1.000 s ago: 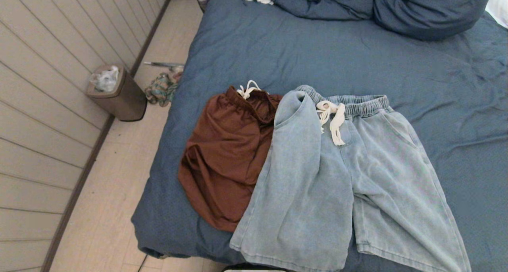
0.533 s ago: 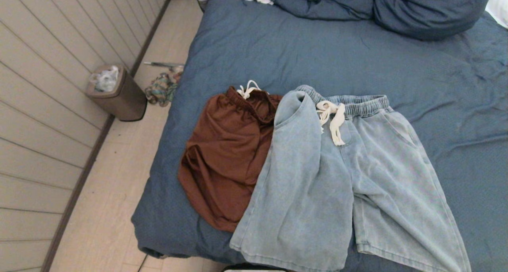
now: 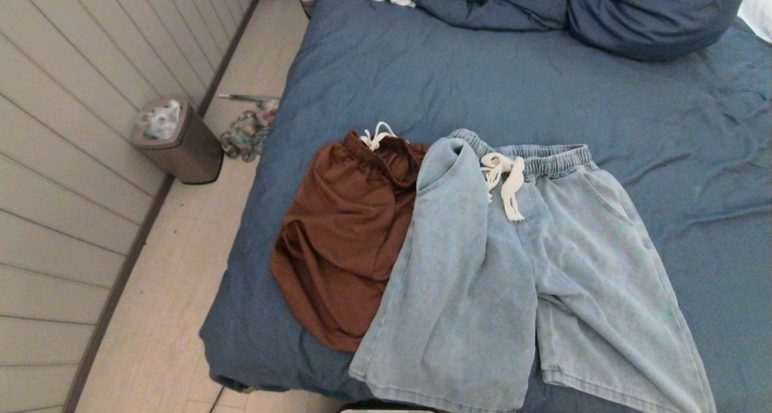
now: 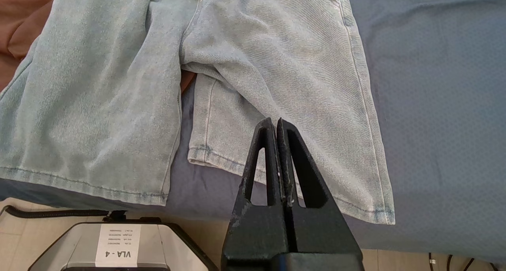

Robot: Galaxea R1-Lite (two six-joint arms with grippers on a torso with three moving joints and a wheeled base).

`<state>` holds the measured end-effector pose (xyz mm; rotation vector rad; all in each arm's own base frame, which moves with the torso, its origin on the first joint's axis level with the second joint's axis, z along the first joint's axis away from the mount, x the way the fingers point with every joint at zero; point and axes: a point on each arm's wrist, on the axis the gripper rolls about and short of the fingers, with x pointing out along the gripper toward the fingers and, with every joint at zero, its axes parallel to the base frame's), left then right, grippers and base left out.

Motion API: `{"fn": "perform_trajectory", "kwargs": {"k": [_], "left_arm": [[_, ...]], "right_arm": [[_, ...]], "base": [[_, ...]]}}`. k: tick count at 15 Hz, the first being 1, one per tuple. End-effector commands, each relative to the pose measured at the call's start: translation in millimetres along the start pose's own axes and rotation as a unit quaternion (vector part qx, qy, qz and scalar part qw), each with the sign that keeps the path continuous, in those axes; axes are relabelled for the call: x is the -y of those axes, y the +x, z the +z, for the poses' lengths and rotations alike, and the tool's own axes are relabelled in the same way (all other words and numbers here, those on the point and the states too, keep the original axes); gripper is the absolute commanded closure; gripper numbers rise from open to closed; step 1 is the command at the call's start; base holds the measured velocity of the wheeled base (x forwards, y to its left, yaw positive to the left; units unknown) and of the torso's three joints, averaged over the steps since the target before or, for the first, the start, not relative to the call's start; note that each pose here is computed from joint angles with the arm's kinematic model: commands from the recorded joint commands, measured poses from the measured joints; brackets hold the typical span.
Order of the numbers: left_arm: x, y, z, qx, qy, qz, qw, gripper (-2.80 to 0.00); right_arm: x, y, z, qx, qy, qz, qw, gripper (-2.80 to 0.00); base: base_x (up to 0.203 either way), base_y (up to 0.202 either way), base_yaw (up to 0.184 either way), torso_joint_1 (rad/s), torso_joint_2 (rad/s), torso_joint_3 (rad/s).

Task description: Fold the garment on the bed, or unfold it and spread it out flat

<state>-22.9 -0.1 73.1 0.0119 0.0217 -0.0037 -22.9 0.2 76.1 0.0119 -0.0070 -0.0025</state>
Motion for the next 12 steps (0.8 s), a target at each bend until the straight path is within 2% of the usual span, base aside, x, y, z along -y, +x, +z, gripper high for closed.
{"fn": "perform_trajectory", "kwargs": {"k": [1, 12], "left_arm": [[0.0, 0.3, -0.8, -0.002, 0.0, 0.0, 1.0, 0.0], [0.0, 0.3, -0.8, -0.002, 0.0, 0.0, 1.0, 0.0]], "right_arm": [[0.0, -0.4, -0.6, 0.003, 0.0, 0.001, 1.0, 0.0], [0.0, -0.4, -0.4, 0.003, -0.001, 0.001, 1.0, 0.0]], "base": [[0.0, 0.0, 0.0, 0.0, 0.0, 0.0], [0.0, 0.0, 0.0, 0.0, 0.0, 0.0]]}}
